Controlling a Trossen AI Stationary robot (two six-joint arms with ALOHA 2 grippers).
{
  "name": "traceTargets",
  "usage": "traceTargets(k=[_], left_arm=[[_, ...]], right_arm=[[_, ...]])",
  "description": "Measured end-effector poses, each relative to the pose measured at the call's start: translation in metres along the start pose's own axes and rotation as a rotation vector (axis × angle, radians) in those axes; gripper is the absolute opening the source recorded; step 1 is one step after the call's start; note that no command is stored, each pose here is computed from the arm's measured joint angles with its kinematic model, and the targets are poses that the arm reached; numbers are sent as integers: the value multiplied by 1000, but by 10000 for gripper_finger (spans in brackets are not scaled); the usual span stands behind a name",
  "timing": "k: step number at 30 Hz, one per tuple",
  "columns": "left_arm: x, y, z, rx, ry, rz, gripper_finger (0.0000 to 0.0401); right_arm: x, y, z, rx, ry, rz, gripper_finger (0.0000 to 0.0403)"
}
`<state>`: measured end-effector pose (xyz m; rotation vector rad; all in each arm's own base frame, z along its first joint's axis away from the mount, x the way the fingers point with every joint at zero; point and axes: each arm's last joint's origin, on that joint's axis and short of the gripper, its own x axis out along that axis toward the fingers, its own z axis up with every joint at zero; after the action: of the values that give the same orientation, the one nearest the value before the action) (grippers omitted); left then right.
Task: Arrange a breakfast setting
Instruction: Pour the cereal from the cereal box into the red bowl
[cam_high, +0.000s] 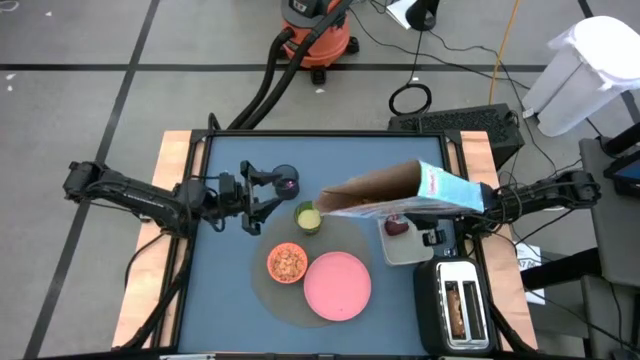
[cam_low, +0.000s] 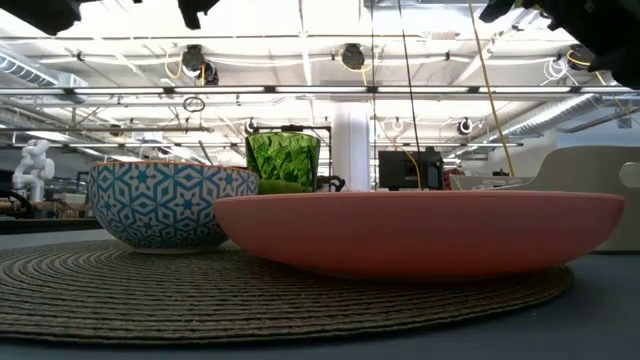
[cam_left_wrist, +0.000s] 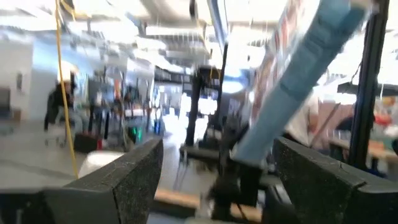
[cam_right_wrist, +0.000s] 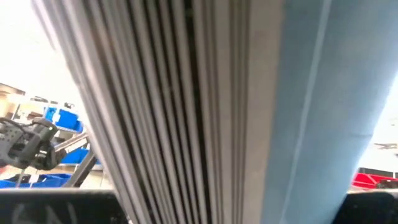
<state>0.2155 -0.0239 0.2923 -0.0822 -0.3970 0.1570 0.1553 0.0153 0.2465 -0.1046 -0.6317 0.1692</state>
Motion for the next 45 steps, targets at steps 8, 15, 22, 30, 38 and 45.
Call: traceTargets(k=[8,15,22,30,38,45], left_arm=[[18,1,-21,14,-116,28,310],[53,-9,-33,-2,-98,27,310],[93,-21,-42,8,-68,25,310],[129,-31,-48,7,-70,25,310],[154,-39,-46,-9,-102,22,310],[163,-43,-47,-2,-74,-51,310]], right_arm=[[21,-3,0,-32,-20,-3,160],[36,-7,-3,-42,-15,-14,160],[47,-10,-3,-68,-23,-46,160],[49,-11,-1,-96,-27,-70,160],[49,-11,0,-96,-30,-70,160],[49,-11,1,-97,-47,-68,160]])
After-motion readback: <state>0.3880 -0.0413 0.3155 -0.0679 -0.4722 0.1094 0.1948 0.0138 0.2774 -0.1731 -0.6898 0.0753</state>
